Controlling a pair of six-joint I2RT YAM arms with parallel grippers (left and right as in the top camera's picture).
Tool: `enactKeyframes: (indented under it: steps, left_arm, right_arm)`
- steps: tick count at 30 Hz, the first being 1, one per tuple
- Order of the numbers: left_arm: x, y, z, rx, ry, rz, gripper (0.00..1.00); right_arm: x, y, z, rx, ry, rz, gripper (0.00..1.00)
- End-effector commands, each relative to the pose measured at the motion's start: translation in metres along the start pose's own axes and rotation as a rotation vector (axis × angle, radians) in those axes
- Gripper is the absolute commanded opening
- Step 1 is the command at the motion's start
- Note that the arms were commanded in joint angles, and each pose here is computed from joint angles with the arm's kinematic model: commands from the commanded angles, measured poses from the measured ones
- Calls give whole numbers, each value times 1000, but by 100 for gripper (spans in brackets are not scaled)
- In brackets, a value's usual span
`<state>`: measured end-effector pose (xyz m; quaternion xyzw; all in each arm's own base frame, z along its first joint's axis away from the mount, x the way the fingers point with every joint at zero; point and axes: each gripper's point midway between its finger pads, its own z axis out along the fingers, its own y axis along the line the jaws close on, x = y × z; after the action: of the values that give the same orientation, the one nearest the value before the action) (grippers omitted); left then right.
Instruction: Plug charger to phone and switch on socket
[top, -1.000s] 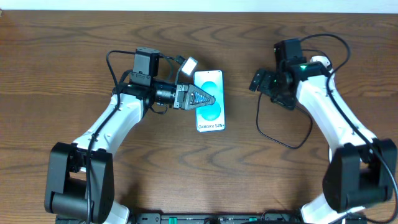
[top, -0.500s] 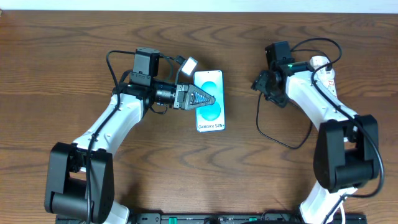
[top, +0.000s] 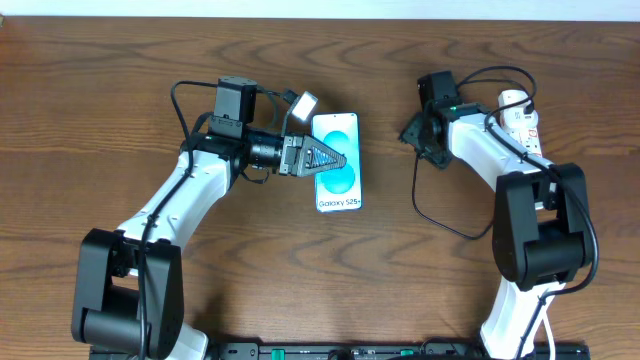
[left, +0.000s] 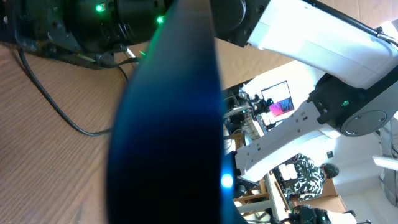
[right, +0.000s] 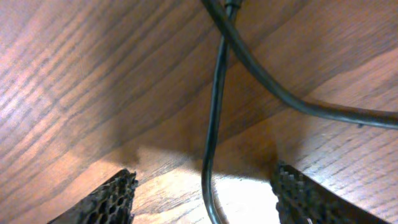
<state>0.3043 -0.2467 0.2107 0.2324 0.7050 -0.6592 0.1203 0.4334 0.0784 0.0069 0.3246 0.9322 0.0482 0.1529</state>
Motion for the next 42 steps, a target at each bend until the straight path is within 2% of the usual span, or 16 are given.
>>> enactKeyframes:
  steps: [1,4,9,14,19,25,30,33,37,42]
  left_arm:
    - [-6,-16,-2,37,2,64,7]
    - [-7,-16,-2,37,2,46,7]
    - [-6,-16,-2,37,3,24,7]
    - [-6,-16,-2,37,3,23,7]
    - [-6,-16,-2,37,3,23,7]
    - [-7,-16,-2,37,3,24,7]
    - [-6,-16,-2,37,3,24,7]
    - [-6,-16,-2,37,3,16,7]
    - [-6,-16,-2,37,3,16,7]
    - [-6,-16,-2,37,3,16,7]
  right_arm:
    - [5,1,10,16,15,1,63]
    - [7,-1,14,24,22,0,58]
    - [8,-1,15,27,27,-18,44]
    - [23,8,14,-37,101,-205,25]
    - [57,5,9,-46,232,-378,25]
    - [110,-21,-5,69,402,-514,21]
    - [127,-24,-9,148,388,-601,31]
    - [129,-16,-7,141,351,-630,54]
    - [123,-5,-4,111,314,-630,72]
    - [95,-11,-2,169,226,-498,80]
